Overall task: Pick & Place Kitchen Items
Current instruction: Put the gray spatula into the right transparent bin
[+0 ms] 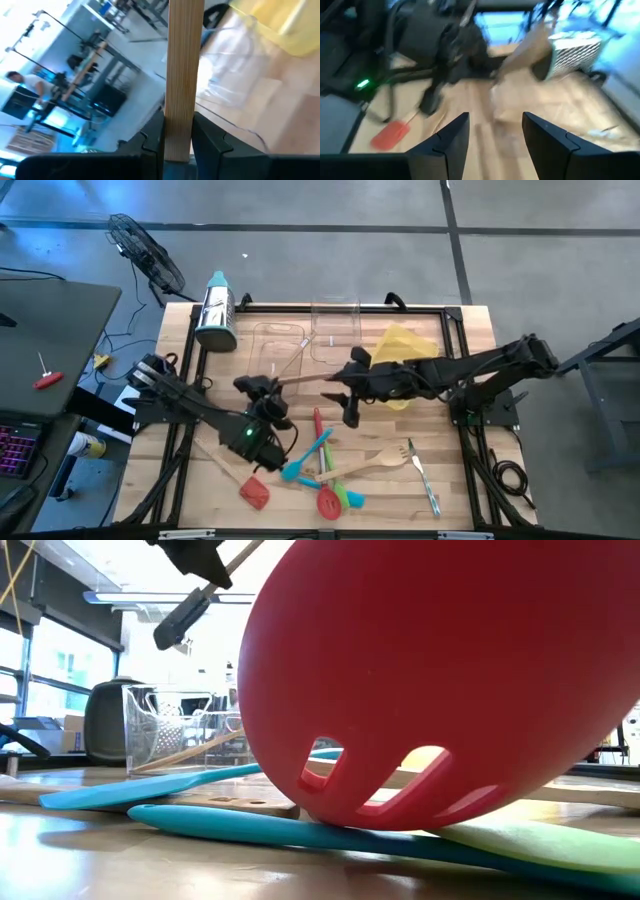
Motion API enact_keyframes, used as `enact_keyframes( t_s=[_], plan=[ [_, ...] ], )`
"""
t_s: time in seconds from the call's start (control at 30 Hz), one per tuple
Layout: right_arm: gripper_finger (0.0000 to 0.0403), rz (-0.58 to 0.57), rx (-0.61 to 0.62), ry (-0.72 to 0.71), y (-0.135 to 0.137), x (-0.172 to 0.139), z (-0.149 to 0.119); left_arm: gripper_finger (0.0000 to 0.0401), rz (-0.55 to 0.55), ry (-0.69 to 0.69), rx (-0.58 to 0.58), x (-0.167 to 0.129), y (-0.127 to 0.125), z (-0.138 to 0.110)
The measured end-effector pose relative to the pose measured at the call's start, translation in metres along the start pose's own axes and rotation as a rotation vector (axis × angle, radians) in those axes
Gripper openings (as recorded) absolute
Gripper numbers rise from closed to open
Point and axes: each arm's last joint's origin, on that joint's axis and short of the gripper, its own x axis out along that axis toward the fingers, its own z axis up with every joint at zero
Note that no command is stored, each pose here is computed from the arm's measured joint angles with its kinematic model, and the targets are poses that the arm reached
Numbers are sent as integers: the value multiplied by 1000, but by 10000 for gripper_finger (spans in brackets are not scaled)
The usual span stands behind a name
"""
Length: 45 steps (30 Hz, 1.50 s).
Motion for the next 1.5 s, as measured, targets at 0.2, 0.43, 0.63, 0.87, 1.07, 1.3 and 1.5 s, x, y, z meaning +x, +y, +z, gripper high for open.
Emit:
enact_keyframes(
  t_s=[0.2,0.43,0.63,0.87,1.07,1.3,1.5],
  plan=[
    [176,-78,42,-11,-2,0,0,63,95,-110,14,13,4,7],
    [176,-143,34,-147,0,-1,12,63,185,-209,26,25,-1,18],
    [176,-110,-64,-192,13,-3,14,63,238,-174,81,42,0,23],
    [176,-239,-53,-205,13,-2,12,63,263,-146,109,51,5,25],
    [176,-306,-14,-201,11,-3,11,63,262,-143,117,51,5,25],
    [176,-373,-12,-206,2,-1,12,63,261,-142,122,51,5,24],
    [176,-360,-21,-199,-5,2,14,63,261,-140,125,51,5,24]
  ],
)
